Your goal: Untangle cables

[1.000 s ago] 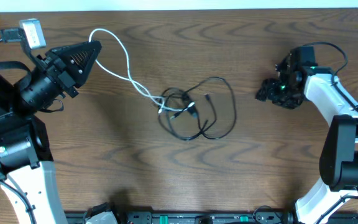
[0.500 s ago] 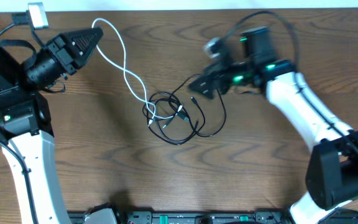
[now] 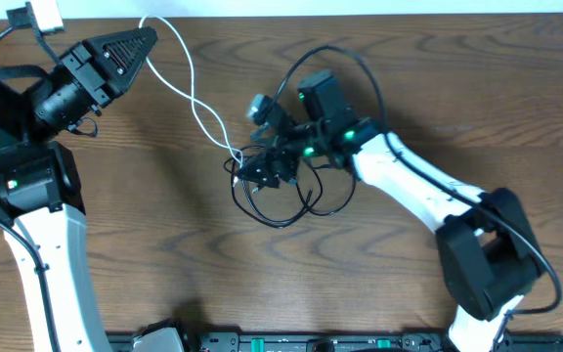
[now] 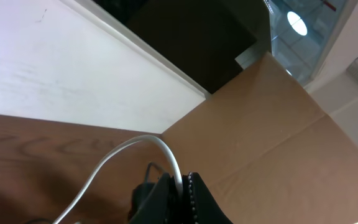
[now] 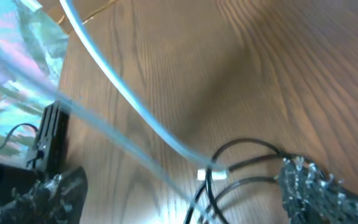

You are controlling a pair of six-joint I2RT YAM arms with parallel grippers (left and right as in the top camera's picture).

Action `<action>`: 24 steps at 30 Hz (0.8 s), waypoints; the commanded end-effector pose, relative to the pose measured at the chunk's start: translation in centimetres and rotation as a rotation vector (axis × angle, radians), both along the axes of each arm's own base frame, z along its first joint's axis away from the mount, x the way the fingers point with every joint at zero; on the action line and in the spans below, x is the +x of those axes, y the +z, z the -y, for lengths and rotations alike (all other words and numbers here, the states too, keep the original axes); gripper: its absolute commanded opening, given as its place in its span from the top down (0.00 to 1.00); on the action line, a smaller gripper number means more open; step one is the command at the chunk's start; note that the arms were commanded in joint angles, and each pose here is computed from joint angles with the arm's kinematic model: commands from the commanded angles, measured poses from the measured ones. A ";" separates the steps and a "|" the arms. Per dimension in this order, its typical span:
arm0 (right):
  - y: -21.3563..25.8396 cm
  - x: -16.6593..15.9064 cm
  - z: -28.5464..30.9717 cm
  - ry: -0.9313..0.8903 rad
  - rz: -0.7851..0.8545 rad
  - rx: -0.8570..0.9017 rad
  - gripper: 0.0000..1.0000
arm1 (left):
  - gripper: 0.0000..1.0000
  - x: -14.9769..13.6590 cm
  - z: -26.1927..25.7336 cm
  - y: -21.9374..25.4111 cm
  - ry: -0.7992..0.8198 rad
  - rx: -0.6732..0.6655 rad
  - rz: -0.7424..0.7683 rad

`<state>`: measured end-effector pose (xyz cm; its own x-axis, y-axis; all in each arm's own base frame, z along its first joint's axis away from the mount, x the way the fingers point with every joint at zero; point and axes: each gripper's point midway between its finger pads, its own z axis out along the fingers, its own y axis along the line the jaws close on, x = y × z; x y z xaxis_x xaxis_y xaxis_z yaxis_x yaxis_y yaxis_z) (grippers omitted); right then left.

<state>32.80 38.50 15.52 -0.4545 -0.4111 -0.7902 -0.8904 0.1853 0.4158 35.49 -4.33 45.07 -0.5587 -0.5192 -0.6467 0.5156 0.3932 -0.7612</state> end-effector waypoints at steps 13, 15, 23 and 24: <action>-3.4 7.1 -0.4 -0.342 0.042 -0.057 0.99 | 0.93 -0.5 0.4 0.8 -0.025 0.000 0.006; -2.5 9.2 2.5 -0.446 0.057 -0.093 0.99 | 0.93 -0.5 0.4 0.8 -0.024 0.002 0.008; 1.9 14.6 15.3 -0.948 0.182 -0.313 0.99 | 0.93 -0.3 0.3 0.5 -0.025 -0.002 -0.002; 2.4 14.8 16.7 -1.007 0.191 -0.334 0.99 | 0.92 -0.2 0.3 0.4 -0.025 -0.002 -0.004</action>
<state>44.91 28.28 13.80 -0.6240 -0.2273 -0.7476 -0.5643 0.7929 0.2299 35.50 -4.36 44.93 -0.5744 -0.5276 -0.6259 0.4986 0.3809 -0.7787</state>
